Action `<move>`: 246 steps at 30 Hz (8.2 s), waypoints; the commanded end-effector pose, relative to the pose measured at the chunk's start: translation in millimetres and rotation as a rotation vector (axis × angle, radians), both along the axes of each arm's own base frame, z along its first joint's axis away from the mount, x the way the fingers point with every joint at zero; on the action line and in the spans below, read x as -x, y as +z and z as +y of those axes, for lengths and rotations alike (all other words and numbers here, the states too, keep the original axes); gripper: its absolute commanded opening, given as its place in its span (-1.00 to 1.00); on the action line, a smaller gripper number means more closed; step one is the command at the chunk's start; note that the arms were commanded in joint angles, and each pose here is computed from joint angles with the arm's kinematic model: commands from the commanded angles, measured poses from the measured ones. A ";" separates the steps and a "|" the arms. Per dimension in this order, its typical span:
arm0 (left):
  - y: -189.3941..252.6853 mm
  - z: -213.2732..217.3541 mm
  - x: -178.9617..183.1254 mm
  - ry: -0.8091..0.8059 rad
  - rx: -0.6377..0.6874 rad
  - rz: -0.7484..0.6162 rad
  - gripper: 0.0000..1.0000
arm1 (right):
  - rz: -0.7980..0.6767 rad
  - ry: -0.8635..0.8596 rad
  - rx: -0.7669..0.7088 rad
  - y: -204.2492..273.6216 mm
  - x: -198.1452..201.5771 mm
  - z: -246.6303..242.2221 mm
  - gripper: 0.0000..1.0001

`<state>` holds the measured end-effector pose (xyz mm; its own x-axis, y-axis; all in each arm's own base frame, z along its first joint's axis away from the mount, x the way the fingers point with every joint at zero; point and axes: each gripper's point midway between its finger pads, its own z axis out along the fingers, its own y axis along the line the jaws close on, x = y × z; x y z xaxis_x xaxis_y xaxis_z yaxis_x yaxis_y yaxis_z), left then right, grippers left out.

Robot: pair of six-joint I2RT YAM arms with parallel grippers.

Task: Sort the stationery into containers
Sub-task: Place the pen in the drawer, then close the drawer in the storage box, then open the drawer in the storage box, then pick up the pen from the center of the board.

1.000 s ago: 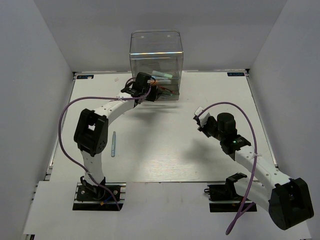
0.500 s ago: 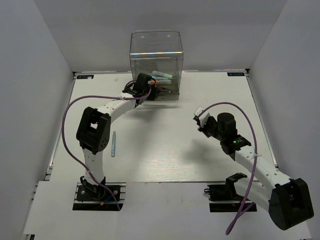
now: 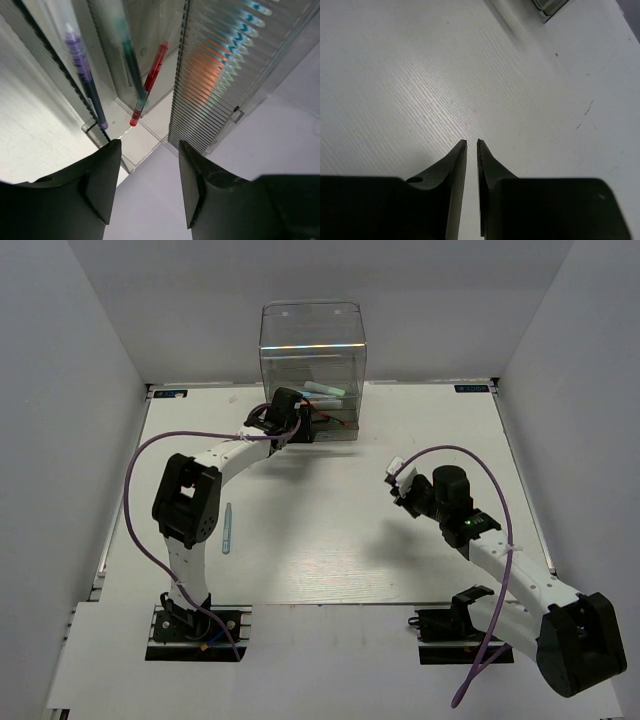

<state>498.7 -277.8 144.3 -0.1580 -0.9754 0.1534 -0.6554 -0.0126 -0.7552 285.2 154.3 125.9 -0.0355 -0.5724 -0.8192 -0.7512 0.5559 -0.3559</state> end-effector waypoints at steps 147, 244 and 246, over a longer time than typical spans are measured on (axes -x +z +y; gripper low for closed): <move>-69.4 7.6 -60.2 -0.016 -0.134 -0.578 -0.26 | 0.024 0.098 -0.014 10.2 -57.6 22.1 -0.81; -95.1 224.8 215.6 -0.850 -1.026 0.442 0.63 | 0.137 0.037 -0.088 15.5 -48.7 21.2 -0.50; -100.7 227.6 213.8 -0.856 -1.002 0.451 0.63 | 0.139 0.039 -0.086 14.4 -47.6 21.4 -0.47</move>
